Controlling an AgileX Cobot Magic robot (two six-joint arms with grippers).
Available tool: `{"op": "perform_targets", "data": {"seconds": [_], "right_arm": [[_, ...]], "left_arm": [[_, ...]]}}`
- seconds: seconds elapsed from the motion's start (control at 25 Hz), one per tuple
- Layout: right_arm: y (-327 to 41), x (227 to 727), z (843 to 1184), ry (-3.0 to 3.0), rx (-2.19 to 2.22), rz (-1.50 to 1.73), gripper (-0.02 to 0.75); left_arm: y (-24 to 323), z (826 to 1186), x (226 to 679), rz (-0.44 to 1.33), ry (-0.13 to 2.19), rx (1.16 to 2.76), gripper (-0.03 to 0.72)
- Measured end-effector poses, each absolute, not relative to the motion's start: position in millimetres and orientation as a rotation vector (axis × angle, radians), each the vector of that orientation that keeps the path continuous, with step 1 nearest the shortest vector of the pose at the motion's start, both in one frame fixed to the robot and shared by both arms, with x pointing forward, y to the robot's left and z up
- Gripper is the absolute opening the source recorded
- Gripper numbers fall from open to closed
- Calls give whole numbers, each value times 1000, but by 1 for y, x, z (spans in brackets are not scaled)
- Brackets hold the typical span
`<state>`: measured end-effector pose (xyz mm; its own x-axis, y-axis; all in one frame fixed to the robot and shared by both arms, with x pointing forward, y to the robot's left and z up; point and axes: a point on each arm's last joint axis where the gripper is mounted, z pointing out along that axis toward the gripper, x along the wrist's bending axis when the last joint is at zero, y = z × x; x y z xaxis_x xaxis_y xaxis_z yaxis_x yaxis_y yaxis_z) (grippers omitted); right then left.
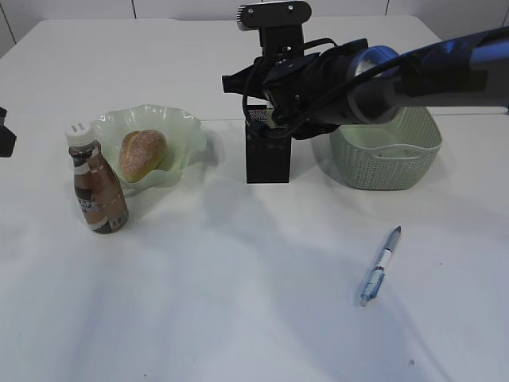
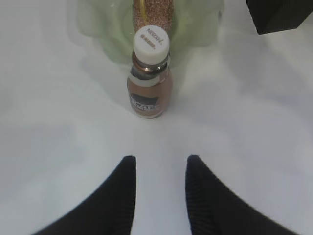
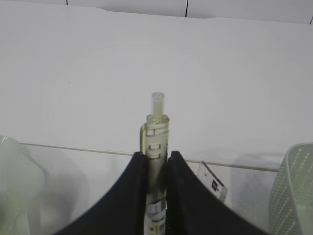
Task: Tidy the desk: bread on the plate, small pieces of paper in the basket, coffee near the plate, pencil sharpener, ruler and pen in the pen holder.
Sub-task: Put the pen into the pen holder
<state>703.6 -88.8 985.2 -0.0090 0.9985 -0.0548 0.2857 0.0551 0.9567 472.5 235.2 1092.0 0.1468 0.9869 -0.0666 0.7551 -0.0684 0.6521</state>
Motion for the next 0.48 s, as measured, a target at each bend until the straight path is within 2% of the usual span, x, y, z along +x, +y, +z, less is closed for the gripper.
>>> {"op": "perform_targets", "data": {"seconds": [0.32,0.48], "right_arm": [[-89,704,985,1443,1376,1017,124],[-86,704,986,1467,1374,1040,273]], "left_arm": [[235,1092,473,548,1657,1875,239],[235,1093,473,552,1651,1869,239]]}}
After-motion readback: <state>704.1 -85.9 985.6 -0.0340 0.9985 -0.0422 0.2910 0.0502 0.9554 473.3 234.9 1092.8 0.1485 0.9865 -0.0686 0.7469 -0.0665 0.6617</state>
